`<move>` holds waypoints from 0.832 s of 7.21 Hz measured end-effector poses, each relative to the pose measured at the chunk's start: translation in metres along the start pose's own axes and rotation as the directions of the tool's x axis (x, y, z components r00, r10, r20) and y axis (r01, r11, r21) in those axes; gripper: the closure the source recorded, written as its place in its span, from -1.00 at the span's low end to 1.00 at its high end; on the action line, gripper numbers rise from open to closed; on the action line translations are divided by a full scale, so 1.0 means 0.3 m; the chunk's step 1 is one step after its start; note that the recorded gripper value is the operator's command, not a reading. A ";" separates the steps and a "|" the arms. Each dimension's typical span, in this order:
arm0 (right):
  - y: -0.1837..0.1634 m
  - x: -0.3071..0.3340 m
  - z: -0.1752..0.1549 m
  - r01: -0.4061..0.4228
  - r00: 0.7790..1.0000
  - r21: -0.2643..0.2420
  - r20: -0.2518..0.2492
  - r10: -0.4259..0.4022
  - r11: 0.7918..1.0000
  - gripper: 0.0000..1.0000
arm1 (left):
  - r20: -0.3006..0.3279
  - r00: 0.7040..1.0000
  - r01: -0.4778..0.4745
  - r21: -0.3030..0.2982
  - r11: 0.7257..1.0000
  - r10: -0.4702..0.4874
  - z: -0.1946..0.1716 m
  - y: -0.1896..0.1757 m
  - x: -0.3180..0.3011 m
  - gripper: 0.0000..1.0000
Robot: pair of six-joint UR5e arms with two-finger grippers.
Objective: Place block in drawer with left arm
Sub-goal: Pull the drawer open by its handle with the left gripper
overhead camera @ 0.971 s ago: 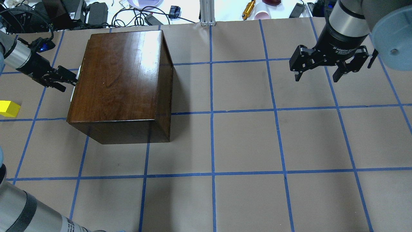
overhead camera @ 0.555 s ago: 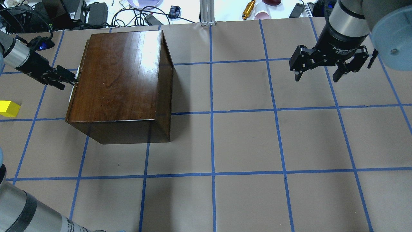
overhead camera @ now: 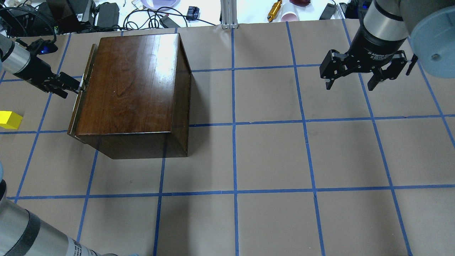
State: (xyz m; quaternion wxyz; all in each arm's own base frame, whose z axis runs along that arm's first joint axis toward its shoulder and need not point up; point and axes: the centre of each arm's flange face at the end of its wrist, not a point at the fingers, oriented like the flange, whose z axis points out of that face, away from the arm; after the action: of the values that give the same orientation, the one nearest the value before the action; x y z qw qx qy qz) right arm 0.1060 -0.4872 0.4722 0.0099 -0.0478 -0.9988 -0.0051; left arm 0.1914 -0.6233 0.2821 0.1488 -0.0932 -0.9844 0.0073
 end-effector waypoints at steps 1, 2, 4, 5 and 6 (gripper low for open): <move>0.000 0.000 0.000 0.000 1.000 0.000 0.000 0.000 1.000 -1.00 | 0.009 1.000 -0.001 0.000 1.000 0.001 -0.009 -0.004 -0.006 -1.00; 0.000 0.000 0.000 0.000 1.000 0.000 0.000 0.000 1.000 -1.00 | 0.016 1.000 -0.003 0.003 1.000 0.003 -0.018 -0.011 -0.012 -1.00; 0.000 -0.001 0.000 0.000 1.000 0.000 0.000 0.000 1.000 -1.00 | 0.025 1.000 -0.014 0.008 1.000 0.013 -0.029 -0.029 -0.027 -1.00; 0.000 -0.001 0.000 0.000 1.000 0.000 0.000 0.000 1.000 -1.00 | 0.033 0.999 -0.025 0.006 1.000 0.025 -0.035 -0.037 -0.035 -1.00; 0.000 -0.001 0.000 0.000 1.000 0.000 0.000 0.000 1.000 -1.00 | 0.042 0.999 -0.032 0.002 0.999 0.032 -0.040 -0.039 -0.042 -1.00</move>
State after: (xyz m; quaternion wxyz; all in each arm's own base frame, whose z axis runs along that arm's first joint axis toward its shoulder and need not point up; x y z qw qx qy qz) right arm 0.1063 -0.4872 0.4721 0.0099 -0.0476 -0.9988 -0.0052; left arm 0.2045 -0.6372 0.2904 0.1282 -0.1085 -0.9857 0.0129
